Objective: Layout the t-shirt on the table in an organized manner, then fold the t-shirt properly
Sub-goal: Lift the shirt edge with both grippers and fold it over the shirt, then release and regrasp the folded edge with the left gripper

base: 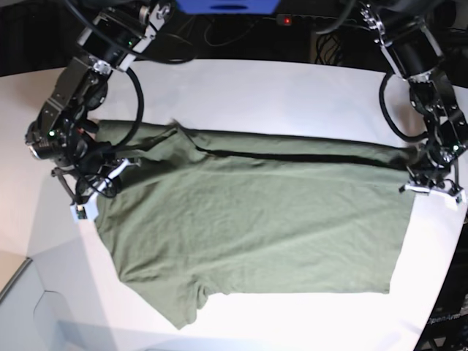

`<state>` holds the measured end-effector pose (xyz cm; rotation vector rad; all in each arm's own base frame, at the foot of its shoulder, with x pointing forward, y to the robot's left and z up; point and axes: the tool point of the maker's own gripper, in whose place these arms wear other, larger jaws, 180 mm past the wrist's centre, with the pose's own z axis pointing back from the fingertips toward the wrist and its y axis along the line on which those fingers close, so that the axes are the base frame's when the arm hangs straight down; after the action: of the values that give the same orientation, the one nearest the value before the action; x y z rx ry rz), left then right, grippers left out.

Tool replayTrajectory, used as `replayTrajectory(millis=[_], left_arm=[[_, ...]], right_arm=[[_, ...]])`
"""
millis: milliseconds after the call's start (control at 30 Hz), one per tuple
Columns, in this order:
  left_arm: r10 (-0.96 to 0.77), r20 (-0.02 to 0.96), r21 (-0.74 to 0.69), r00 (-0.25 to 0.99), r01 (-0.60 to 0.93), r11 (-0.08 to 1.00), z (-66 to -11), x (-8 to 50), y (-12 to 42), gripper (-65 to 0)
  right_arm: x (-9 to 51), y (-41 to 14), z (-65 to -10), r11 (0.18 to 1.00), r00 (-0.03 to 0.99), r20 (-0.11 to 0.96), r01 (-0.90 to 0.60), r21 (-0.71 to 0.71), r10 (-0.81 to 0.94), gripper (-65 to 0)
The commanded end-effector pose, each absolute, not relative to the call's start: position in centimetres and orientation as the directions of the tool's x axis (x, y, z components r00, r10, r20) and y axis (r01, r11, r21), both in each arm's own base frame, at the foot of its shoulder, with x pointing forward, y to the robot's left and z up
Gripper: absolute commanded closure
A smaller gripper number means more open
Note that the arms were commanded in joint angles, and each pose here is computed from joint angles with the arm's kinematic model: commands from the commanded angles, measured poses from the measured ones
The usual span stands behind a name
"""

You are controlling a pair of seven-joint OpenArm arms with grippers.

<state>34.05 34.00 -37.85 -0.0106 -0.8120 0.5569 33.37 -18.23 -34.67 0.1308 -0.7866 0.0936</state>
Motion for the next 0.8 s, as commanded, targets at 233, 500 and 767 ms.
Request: replayTrajectory(millis=[233,500,767], left_arm=[[0.472,0.708,-0.215,0.525,-0.477,0.852,-36.7,35.0,35.6,0.0],[0.502,0.669,-0.212,0.548,-0.506,0.836,-38.3,34.7,36.6,-12.4],[0.503,0.682,-0.228,0.531,-0.5,0.835,-37.5,35.3,36.7,-45.9]], right_arm=[[34.1,-18.6,-35.4,0.985,0.708,0.706,-0.139,0.106,0.024,0.0],[34.0,-18.4,-35.9,0.983,0.717,0.696,-0.142,0.115,0.022,-9.5],[33.8,-19.5,-35.9,0.987,0.72,0.693,-0.132,0.095,0.029,-32.8]])
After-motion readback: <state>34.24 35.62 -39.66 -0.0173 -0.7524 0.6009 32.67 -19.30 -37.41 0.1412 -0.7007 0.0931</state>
